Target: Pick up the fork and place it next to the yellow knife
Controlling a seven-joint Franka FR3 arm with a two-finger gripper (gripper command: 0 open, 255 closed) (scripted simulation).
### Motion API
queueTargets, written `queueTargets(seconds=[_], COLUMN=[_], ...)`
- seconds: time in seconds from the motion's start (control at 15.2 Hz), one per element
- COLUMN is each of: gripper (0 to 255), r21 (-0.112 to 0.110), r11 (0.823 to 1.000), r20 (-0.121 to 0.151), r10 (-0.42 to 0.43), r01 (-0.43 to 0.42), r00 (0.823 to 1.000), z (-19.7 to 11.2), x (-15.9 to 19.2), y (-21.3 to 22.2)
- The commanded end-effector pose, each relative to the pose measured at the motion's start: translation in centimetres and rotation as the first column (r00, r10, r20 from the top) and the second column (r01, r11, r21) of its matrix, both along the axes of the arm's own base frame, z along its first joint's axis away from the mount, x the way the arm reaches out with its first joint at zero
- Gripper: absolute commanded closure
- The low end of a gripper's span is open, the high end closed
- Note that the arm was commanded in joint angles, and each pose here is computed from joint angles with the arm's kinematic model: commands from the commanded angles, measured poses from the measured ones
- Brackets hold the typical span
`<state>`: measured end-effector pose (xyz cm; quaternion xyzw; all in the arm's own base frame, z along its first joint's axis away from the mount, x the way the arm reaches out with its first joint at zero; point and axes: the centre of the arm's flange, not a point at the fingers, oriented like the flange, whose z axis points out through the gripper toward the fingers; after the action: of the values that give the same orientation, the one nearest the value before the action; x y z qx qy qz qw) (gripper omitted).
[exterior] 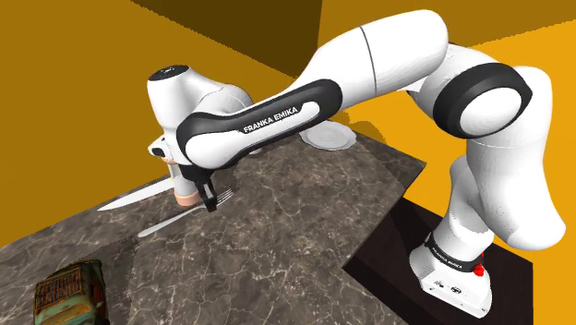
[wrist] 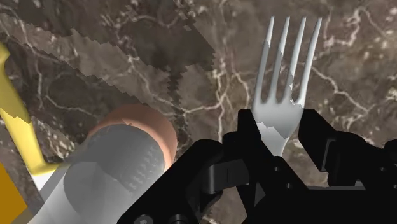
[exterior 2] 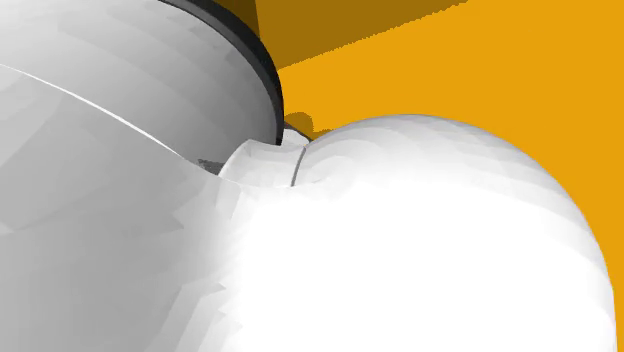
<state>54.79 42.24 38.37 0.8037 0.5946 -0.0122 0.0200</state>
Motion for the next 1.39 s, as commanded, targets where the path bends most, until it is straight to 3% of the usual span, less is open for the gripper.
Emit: queueTargets(seconds=[0.0, 0.33, 0.86, 0.92, 1.25, 1.32], gripper=[255, 255, 255, 0, 0, 0], r21=[0.000, 0.000, 0.000, 0.000, 0.000, 0.000], r11=[1.000, 1.000, 1.000, 1.000, 1.000, 1.000], r20=[0.000, 0.000, 0.000, 0.000, 0.000, 0.000], r10=[0.000, 0.000, 0.000, 0.000, 0.000, 0.000], r01=[0.000, 0.000, 0.000, 0.000, 0.000, 0.000], r00=[1.000, 1.000, 1.000, 1.000, 1.000, 1.000], z=[-1.1, -4.0, -4.0, -4.0, -4.0, -2.7], x=[0.0, 0.0, 0.0, 0.0, 0.0, 0.0], y=[0.0, 0.0, 0.0, 0.0, 0.0, 0.1])
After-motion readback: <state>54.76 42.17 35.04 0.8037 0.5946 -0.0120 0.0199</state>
